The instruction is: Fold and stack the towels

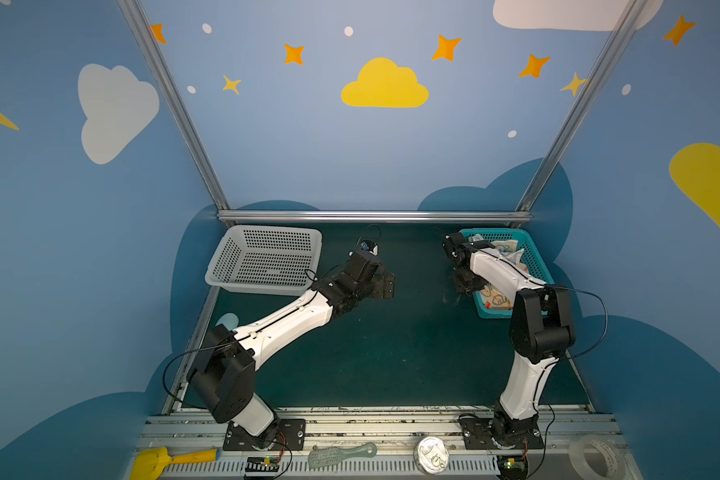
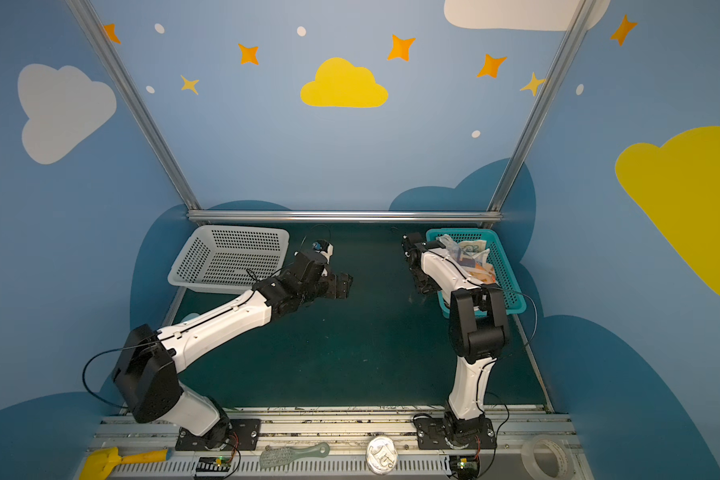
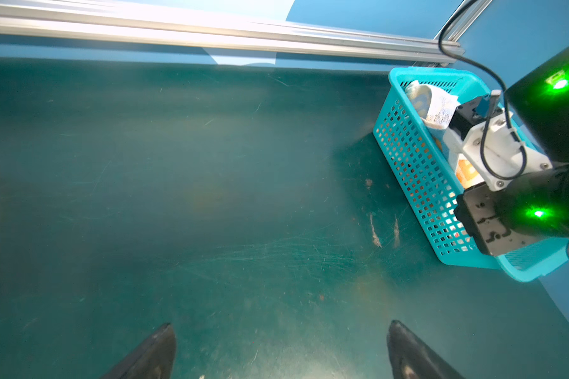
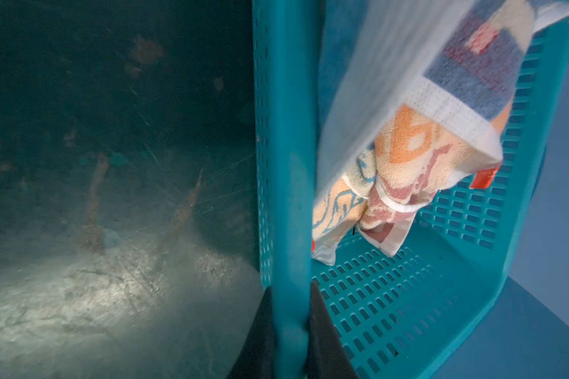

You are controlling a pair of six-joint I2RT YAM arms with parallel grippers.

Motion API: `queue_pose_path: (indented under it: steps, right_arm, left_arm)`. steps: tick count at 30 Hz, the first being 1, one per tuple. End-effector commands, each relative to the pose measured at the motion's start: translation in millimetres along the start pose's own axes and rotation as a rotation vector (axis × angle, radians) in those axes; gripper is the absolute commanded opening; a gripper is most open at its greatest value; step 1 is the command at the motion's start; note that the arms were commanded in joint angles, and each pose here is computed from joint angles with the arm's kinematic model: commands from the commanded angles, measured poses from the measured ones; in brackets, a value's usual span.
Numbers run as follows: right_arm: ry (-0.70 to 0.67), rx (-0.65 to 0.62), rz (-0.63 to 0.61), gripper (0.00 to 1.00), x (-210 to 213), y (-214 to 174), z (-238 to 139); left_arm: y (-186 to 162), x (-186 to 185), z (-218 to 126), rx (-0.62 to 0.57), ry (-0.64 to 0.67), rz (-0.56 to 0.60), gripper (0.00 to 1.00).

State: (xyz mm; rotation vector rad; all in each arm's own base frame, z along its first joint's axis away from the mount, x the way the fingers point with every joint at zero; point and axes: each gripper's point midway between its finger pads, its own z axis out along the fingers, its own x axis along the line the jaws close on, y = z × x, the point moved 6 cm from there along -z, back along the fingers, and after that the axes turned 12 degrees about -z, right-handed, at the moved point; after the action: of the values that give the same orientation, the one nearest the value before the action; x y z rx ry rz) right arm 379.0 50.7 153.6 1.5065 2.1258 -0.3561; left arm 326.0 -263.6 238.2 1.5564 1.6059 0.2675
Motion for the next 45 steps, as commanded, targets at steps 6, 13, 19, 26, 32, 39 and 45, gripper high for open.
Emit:
queue_pose_path:
  steps: [6, 13, 19, 26, 32, 39, 45]
  right_arm:
    - [0.048, -0.021, 0.056, 0.83, -7, -3, -26]
    - [0.165, -0.173, 0.217, 0.95, -38, -8, -70]
    - [0.360, -0.222, 0.488, 0.95, -77, -4, -68]
    - [0.504, -0.181, 0.719, 0.95, -106, 6, -26]
    - [0.639, -0.117, 0.840, 0.95, -107, 22, 6]
    - [0.618, -0.043, 0.920, 0.94, -121, 21, 50]
    - [0.609, -0.055, 0.976, 0.89, -135, 15, 70]
  left_arm:
    - [21, -10, -5, -0.072, 0.016, 0.092, 0.99]
    - [43, -22, -2, -0.129, 0.035, 0.167, 1.00]
    - [59, -39, 10, -0.157, 0.013, 0.191, 1.00]
    - [71, -71, 28, -0.162, -0.071, 0.266, 1.00]
    - [63, -90, 48, -0.145, -0.059, 0.369, 1.00]
    - [47, -90, 64, -0.106, -0.055, 0.388, 1.00]
    - [39, -89, 76, -0.090, -0.048, 0.412, 1.00]
